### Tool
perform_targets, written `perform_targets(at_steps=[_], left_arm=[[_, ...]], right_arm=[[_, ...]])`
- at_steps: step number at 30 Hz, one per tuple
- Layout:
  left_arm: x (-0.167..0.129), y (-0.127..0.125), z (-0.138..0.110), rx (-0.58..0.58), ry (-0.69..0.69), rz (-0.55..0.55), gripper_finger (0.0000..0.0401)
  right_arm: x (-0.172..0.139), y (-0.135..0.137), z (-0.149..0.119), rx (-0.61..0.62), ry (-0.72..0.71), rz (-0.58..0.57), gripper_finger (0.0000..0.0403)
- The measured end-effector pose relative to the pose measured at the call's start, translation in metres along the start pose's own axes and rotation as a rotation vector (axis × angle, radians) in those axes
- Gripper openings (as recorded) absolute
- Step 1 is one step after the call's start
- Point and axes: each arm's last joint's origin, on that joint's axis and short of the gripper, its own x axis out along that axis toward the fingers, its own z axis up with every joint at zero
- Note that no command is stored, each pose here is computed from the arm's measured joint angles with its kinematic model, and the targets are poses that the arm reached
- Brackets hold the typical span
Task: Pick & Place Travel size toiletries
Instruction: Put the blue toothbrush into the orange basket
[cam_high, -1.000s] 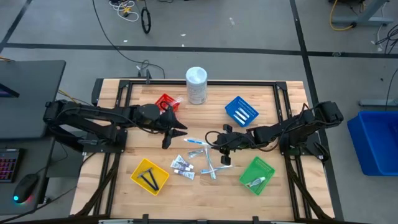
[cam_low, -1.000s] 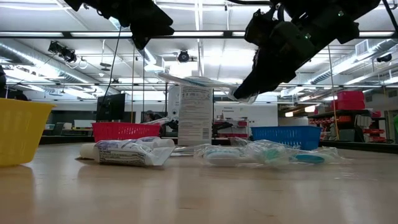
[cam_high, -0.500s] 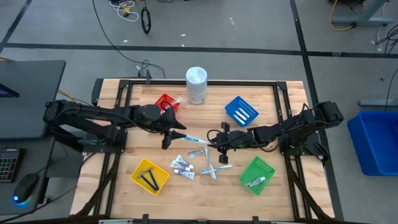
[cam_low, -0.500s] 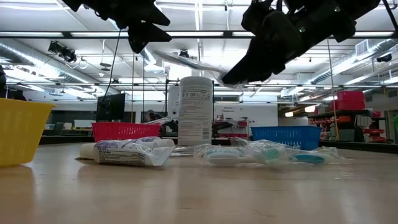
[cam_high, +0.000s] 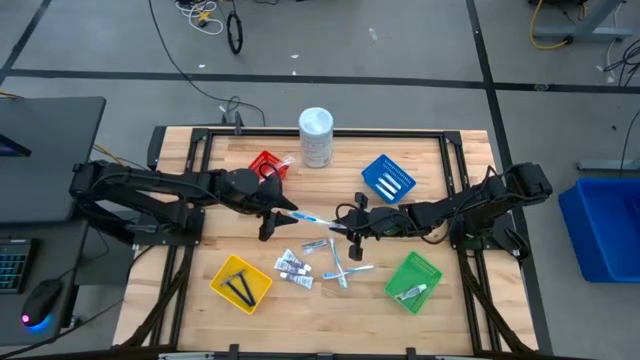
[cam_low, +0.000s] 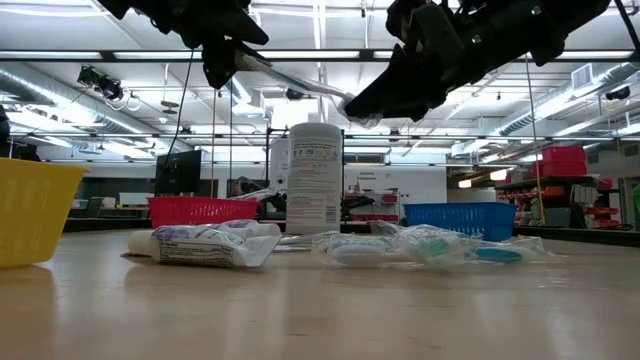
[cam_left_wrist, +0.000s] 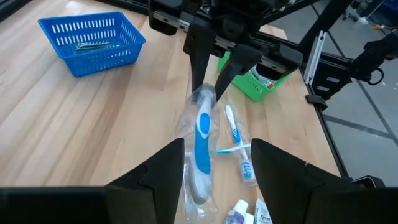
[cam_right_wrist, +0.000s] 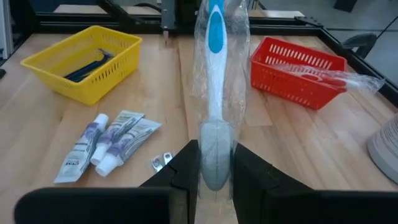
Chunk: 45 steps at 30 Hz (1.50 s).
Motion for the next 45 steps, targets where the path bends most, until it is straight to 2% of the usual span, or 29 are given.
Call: perform_targets(at_steps=[13,25,36,45], left_arm=[[-0.0002,0.0001,0.0002,0.019,0.000,0.006,0.0186],[-0.0002,-0.0003,0.0014,0.040,-0.013,0.001,0.0130],[-0.0001,-0.0007,0.0015,0.054,-0.011,-0.015,0.0117],[-0.0002,-0.0008,0.0013,0.071,-0.009,-0.020,0.0059]], right_arm=[[-0.0006,0.0006,0.0097,0.028,-0.094,0.009,0.0073],[-0.0005,0.0015,0.0082,0.024,-0.078,0.041,0.0073],[-0.0004,0.0015,0.0065,0.029,-0.061,0.042,0.0073],[-0.0004,0.0014,0.0065,0.029,-0.060,0.041,0.0073]])
